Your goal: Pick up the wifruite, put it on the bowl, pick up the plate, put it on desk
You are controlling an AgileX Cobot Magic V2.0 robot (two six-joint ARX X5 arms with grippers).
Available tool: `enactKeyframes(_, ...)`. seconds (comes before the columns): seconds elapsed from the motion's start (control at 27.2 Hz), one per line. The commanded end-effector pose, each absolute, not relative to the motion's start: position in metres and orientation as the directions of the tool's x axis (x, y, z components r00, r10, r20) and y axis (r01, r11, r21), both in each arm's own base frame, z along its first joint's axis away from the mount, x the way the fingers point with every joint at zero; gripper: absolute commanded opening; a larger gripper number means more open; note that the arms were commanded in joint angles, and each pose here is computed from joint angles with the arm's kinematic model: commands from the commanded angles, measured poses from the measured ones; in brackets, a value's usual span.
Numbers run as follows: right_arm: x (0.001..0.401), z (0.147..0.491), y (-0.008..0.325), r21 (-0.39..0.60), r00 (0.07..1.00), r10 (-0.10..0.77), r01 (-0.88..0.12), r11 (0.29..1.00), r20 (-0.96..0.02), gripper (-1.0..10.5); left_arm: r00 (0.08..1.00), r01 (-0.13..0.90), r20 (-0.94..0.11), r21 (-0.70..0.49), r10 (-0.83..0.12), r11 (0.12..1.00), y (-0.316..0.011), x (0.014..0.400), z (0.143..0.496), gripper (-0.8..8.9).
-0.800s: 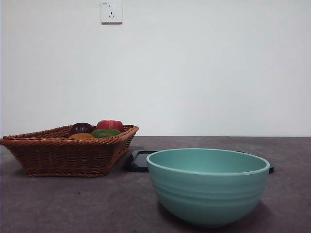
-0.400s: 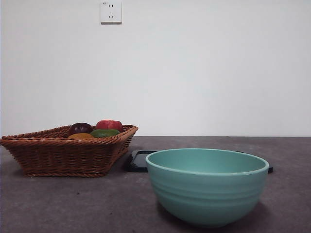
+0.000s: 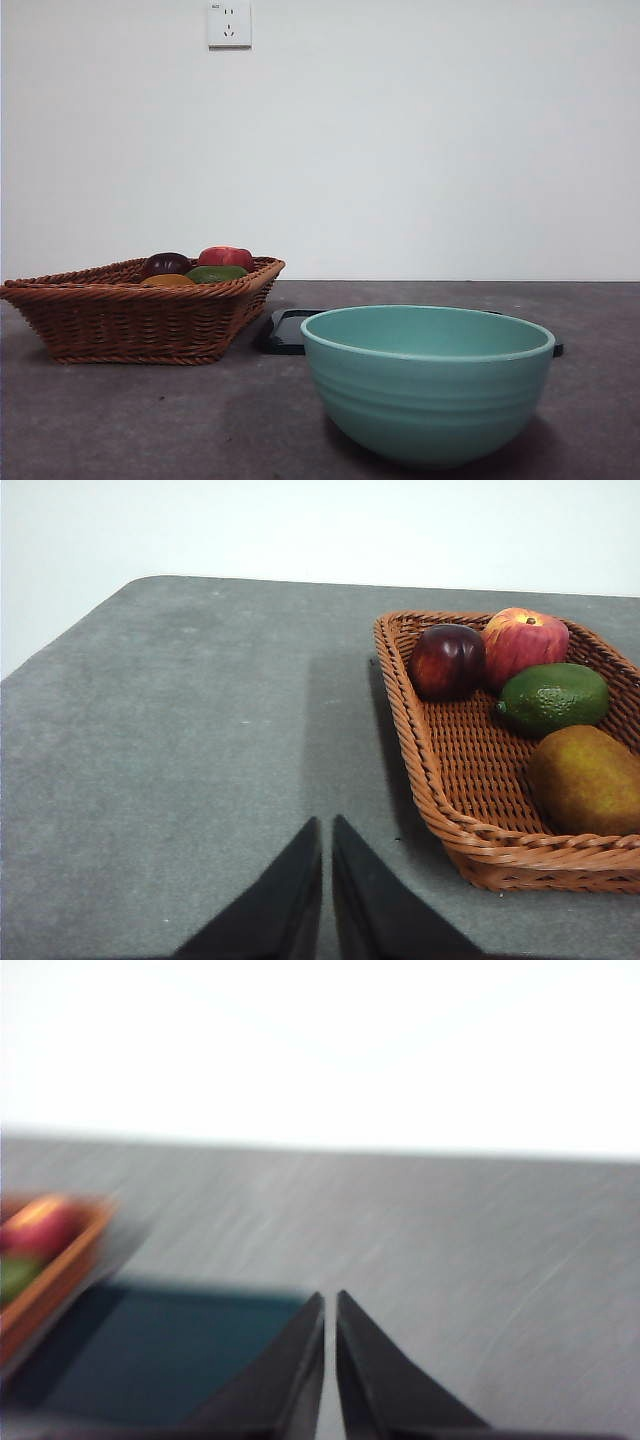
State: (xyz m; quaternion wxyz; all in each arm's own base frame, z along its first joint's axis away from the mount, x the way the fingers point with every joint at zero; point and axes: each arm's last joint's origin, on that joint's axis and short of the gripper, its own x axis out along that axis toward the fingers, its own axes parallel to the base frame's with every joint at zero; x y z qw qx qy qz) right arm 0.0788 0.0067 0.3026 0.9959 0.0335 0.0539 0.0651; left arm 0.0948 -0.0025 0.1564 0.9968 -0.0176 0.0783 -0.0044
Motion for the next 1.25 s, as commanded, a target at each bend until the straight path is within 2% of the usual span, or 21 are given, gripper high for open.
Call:
enactKeyframes(0.04,0.086,0.281,0.001,0.043,0.997,0.066,-0.067,0.997,0.025,0.1,0.984,0.004,-0.178,-0.026,-0.008,1.000,-0.002,0.096,0.149,0.16)
enactKeyframes(0.22,0.088,0.241,-0.002,0.038,0.997,0.025,-0.027,0.999,0.073,0.1,0.984,0.004,-0.177,-0.026,-0.008,1.000,-0.002,0.096,0.149,0.16)
enactKeyframes(0.44,0.090,0.204,-0.002,0.040,0.999,0.023,-0.024,0.999,0.031,0.1,0.984,0.004,-0.178,-0.026,-0.008,1.000,-0.002,0.096,0.149,0.16)
enactKeyframes(0.59,0.092,0.187,-0.003,-0.013,1.000,0.004,-0.004,1.000,0.007,0.1,0.984,0.004,-0.177,-0.026,-0.009,1.000,-0.002,0.096,0.149,0.16)
enactKeyframes(0.85,0.096,0.167,-0.003,-0.097,0.999,0.004,-0.008,0.995,-0.041,0.1,0.984,0.004,-0.178,-0.026,-0.008,1.000,-0.002,0.096,0.149,0.16)
enactKeyframes(1.03,0.097,0.159,-0.003,-0.114,0.997,-0.004,-0.004,0.993,-0.077,0.1,0.984,0.004,-0.178,-0.026,-0.009,1.000,-0.002,0.096,0.149,0.16)
enactKeyframes(1.25,0.097,0.158,-0.005,-0.115,0.995,-0.055,0.045,0.992,-0.086,0.1,0.984,0.004,-0.178,-0.026,-0.008,1.000,-0.002,0.096,0.149,0.16)
